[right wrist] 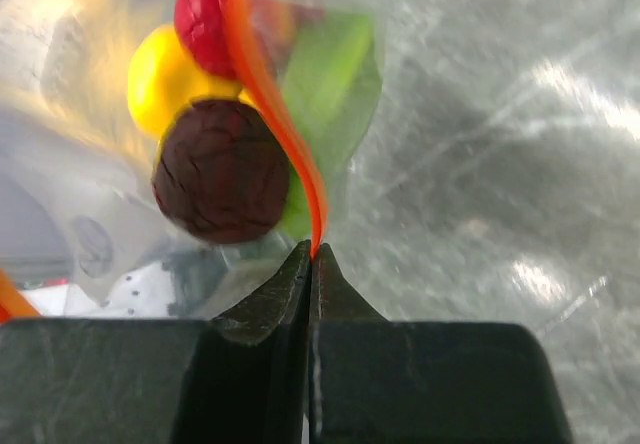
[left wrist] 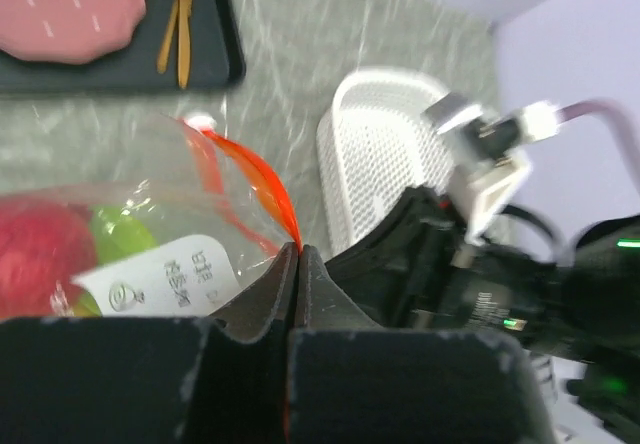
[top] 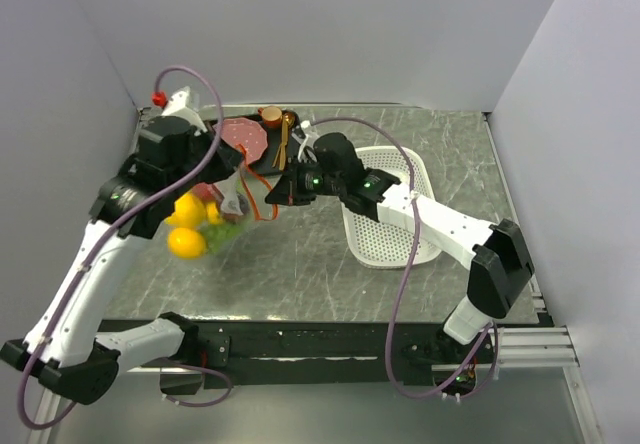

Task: Place the food in the zip-top bag and seal the zipper
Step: Adjust the zipper food storage bag at the center of the board.

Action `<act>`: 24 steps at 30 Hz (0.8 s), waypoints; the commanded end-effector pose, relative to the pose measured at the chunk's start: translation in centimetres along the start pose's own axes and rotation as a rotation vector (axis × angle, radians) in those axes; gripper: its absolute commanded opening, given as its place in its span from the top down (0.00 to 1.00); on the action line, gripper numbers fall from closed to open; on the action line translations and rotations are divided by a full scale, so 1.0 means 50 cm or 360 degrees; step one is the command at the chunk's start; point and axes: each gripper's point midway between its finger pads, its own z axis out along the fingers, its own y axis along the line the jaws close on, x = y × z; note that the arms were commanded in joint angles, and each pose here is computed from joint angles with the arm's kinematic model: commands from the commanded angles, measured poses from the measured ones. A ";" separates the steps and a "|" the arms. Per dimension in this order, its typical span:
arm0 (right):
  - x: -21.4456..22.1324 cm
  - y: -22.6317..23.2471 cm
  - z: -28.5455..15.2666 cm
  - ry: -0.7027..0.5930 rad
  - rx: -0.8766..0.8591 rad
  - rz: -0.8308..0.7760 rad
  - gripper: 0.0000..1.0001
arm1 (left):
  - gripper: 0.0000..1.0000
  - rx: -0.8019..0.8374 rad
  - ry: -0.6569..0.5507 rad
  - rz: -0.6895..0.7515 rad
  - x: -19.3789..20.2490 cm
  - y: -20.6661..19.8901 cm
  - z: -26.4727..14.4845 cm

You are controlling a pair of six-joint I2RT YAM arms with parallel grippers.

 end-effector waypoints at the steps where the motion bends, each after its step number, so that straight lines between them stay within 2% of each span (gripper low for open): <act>1: 0.026 -0.035 0.001 0.0031 0.0056 0.0061 0.97 | 0.99 0.0084 0.0277 -0.0031 0.117 0.011 0.103; 3: 0.044 -0.053 0.003 0.0046 0.0087 0.0100 0.97 | 0.99 0.0027 0.0434 -0.0060 0.194 0.049 0.138; 6: 0.055 -0.060 -0.007 0.0027 0.0086 0.0099 0.96 | 0.99 -0.0005 0.0503 -0.0083 0.224 0.062 0.148; 7: 0.047 -0.050 -0.018 -0.0002 0.0074 0.0085 0.96 | 0.99 -0.0020 0.0485 -0.0090 0.217 0.064 0.144; 12: -0.021 0.033 -0.061 -0.0185 -0.0095 -0.0087 0.96 | 0.97 0.0007 0.0101 -0.0103 0.085 0.032 0.072; 14: -0.049 0.073 -0.081 -0.0259 -0.0155 -0.0169 0.94 | 0.96 -0.0022 0.0010 -0.0096 0.049 0.030 0.046; 17: -0.057 0.104 -0.084 -0.0252 -0.0220 -0.0264 0.92 | 0.97 -0.0042 -0.0048 -0.0094 0.028 0.031 0.020; 18: -0.048 0.087 -0.067 -0.0208 -0.0181 -0.0229 0.92 | 0.94 -0.0015 -0.0054 -0.0094 0.027 0.026 0.014; 19: -0.056 0.086 -0.060 -0.0200 -0.0150 -0.0211 0.92 | 0.95 -0.0010 -0.0056 -0.0092 0.026 0.026 0.013; 21: -0.023 0.055 -0.025 -0.0049 -0.0108 -0.0187 0.92 | 0.97 0.0006 -0.0040 -0.0101 0.027 0.019 0.014; 24: -0.022 0.064 -0.008 -0.0049 -0.0166 -0.0116 0.93 | 0.98 0.0013 -0.0025 -0.0098 0.026 0.014 0.012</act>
